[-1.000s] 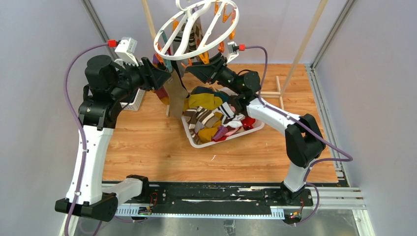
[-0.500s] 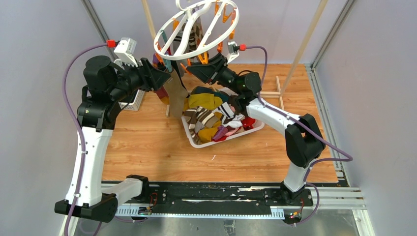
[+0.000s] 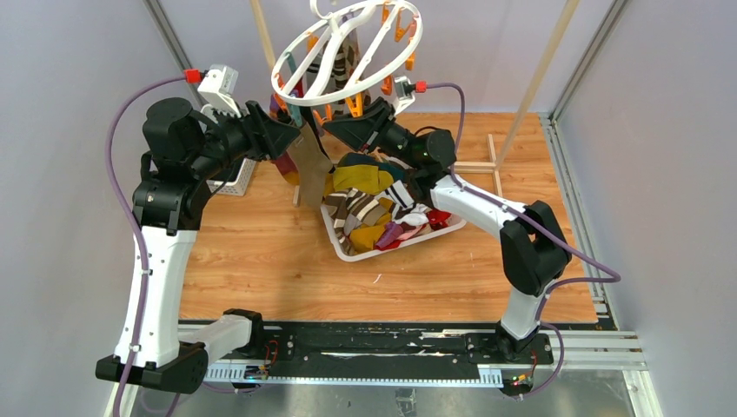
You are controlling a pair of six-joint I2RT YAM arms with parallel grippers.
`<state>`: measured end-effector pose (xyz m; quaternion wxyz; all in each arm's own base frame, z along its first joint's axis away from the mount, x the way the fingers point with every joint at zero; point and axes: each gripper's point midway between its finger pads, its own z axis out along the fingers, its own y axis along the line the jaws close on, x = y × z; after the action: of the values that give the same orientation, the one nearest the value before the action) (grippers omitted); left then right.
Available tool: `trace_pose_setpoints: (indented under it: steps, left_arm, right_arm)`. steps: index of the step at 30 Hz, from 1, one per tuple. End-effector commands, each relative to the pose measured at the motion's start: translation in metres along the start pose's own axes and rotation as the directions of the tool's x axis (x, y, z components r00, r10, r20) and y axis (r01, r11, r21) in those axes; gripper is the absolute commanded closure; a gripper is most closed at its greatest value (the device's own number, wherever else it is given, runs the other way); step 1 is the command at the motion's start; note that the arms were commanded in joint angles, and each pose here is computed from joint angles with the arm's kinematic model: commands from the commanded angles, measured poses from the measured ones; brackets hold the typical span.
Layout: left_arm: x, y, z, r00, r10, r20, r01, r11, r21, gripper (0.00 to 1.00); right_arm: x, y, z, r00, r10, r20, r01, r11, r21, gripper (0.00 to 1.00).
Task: Clip the socks to the hanger
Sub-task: Open the clamp at the hanger.
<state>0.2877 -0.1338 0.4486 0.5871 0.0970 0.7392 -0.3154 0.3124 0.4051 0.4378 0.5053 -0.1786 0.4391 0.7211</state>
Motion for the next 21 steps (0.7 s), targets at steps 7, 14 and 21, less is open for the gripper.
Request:
trace_pose_setpoints:
  steps: [7, 14, 21]
  left_arm:
    - [-0.010, -0.011, -0.010, 1.000, 0.017, 0.026, -0.018, 1.000, 0.020, 0.45]
    - [-0.013, -0.004, -0.007, 0.999, -0.020, 0.044, 0.021, 1.000, -0.021, 0.41]
    - [-0.027, 0.001, -0.006, 0.995, -0.050, 0.091, 0.056, 0.996, -0.065, 0.32]
  right_arm:
    - [0.005, 0.013, 0.011, 1.000, 0.009, 0.013, -0.008, 0.999, -0.053, 0.81]
    - [0.014, 0.006, 0.020, 0.995, -0.096, 0.023, 0.093, 0.991, 0.093, 0.94]
    - [0.016, -0.006, 0.027, 0.957, -0.290, 0.006, 0.276, 0.916, 0.291, 1.00]
